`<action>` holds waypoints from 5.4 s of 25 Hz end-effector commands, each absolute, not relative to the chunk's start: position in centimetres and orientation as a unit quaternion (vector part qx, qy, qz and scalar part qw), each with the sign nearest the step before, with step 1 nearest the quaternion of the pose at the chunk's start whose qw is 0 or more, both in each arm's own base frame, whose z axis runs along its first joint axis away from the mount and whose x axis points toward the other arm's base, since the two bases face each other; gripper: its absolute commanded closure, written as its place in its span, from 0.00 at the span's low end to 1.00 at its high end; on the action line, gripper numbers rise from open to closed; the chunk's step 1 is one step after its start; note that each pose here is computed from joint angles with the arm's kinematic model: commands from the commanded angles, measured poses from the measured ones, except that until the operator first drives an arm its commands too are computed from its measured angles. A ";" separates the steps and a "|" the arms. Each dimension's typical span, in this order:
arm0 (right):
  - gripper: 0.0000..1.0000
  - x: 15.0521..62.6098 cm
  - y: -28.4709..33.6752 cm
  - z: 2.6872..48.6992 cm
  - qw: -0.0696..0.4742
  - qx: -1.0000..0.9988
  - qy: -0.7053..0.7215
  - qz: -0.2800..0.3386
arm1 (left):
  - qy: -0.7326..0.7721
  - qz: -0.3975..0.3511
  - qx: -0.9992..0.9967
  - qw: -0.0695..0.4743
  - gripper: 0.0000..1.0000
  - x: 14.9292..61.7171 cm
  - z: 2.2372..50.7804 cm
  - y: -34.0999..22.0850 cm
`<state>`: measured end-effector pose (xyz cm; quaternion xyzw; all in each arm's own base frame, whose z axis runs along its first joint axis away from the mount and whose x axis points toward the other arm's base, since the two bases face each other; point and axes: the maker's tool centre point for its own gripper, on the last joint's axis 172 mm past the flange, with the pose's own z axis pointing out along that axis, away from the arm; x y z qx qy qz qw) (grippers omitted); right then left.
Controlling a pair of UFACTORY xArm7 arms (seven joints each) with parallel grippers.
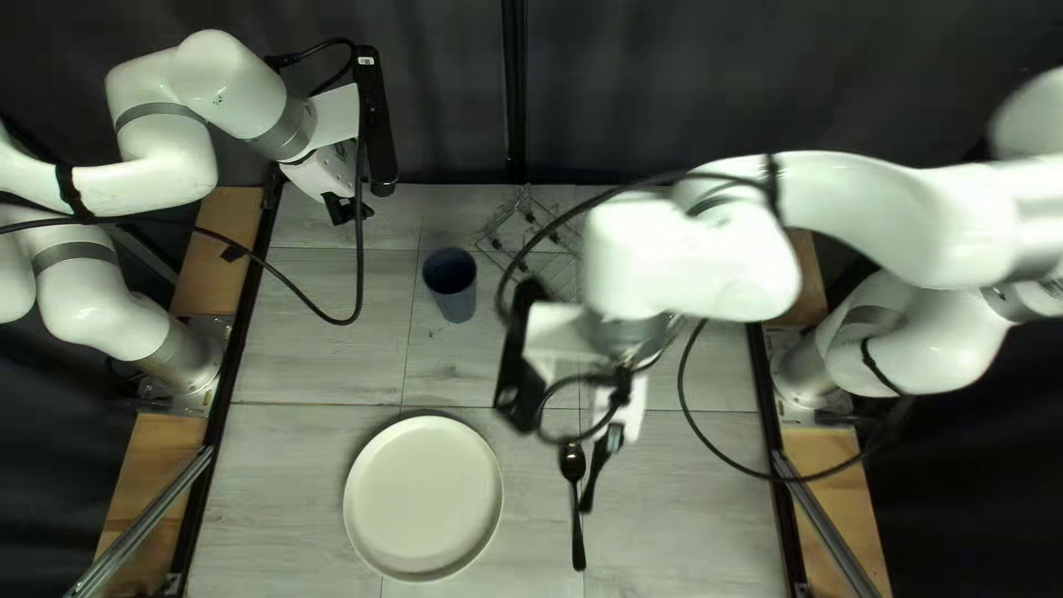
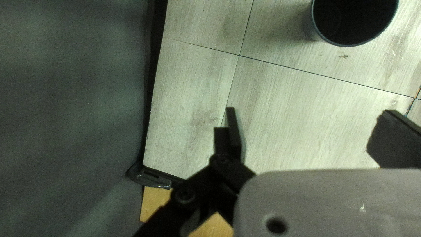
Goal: Pick up and place plate onto table. Place down one fork to the left of the plate. Place spoon and knife to the right of the plate. Place cup above the knife and spoon
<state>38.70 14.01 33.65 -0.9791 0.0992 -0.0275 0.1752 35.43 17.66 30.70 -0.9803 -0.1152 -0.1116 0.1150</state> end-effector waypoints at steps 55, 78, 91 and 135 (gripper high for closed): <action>1.00 40.9 6.2 36.5 0.251 -0.912 0.248 -0.209 | -0.195 -0.172 -0.950 0.175 0.00 47.6 29.0 -1.8; 1.00 40.9 6.2 36.5 0.251 -0.912 0.248 -0.209 | -0.248 -0.280 -0.897 0.236 0.00 56.5 26.6 -10.9; 1.00 40.9 6.2 36.5 0.251 -0.912 0.248 -0.209 | -0.249 -0.299 -0.880 0.272 0.00 57.8 26.1 -10.4; 0.00 40.9 6.2 36.5 0.251 -0.912 0.248 -0.209 | -0.263 -0.325 -0.866 0.274 1.00 60.3 23.7 -8.6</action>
